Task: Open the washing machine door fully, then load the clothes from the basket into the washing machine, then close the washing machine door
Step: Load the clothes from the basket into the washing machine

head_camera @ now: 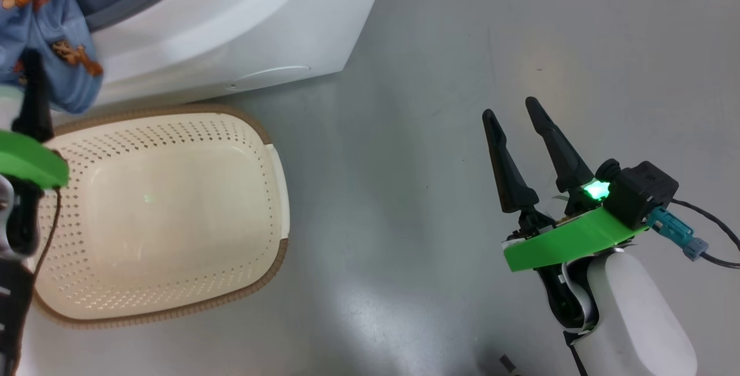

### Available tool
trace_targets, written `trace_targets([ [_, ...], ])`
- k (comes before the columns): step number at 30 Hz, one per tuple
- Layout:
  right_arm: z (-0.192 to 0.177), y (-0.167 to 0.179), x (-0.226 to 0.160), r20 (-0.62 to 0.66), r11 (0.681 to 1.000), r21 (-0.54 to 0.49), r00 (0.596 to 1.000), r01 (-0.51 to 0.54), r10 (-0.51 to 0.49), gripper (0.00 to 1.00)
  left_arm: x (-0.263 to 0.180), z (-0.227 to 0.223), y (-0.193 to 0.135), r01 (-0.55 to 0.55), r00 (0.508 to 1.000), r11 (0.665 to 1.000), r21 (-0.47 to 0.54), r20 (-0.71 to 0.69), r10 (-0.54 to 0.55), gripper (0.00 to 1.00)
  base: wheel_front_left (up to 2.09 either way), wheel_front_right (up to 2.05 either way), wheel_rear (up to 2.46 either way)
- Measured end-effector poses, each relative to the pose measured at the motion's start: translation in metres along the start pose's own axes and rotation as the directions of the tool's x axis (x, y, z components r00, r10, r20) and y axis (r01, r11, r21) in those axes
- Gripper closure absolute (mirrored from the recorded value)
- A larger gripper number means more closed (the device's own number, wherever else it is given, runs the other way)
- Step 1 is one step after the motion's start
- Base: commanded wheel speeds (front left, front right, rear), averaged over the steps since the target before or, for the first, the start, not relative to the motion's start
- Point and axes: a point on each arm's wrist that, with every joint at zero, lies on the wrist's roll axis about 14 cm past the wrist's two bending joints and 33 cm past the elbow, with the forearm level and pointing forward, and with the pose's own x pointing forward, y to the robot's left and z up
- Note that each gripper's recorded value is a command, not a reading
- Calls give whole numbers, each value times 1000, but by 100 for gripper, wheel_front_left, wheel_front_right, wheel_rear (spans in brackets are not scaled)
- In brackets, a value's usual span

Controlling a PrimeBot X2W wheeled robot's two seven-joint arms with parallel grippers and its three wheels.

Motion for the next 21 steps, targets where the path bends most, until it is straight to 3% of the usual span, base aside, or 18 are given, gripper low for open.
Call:
trace_targets([
  [1,0,0,0,0,1000,0,1000,0,0,0,2,3,0,-1,1000,1000,-3,9,1,55,0,0,0],
  [2,0,0,0,0,1000,0,1000,-1,1,0,4,5,-1,-1,1000,1000,-5,12,1,100,0,0,0],
  [12,8,0,-2,17,1000,-1,1000,4,-4,0,1,11,-10,16,1000,1000,-2,26,-16,100,0,0,0],
  [21,6,7,1,18,1000,20,1000,-15,15,0,-1,65,-29,71,978,997,8,196,-72,100,0,0,0],
])
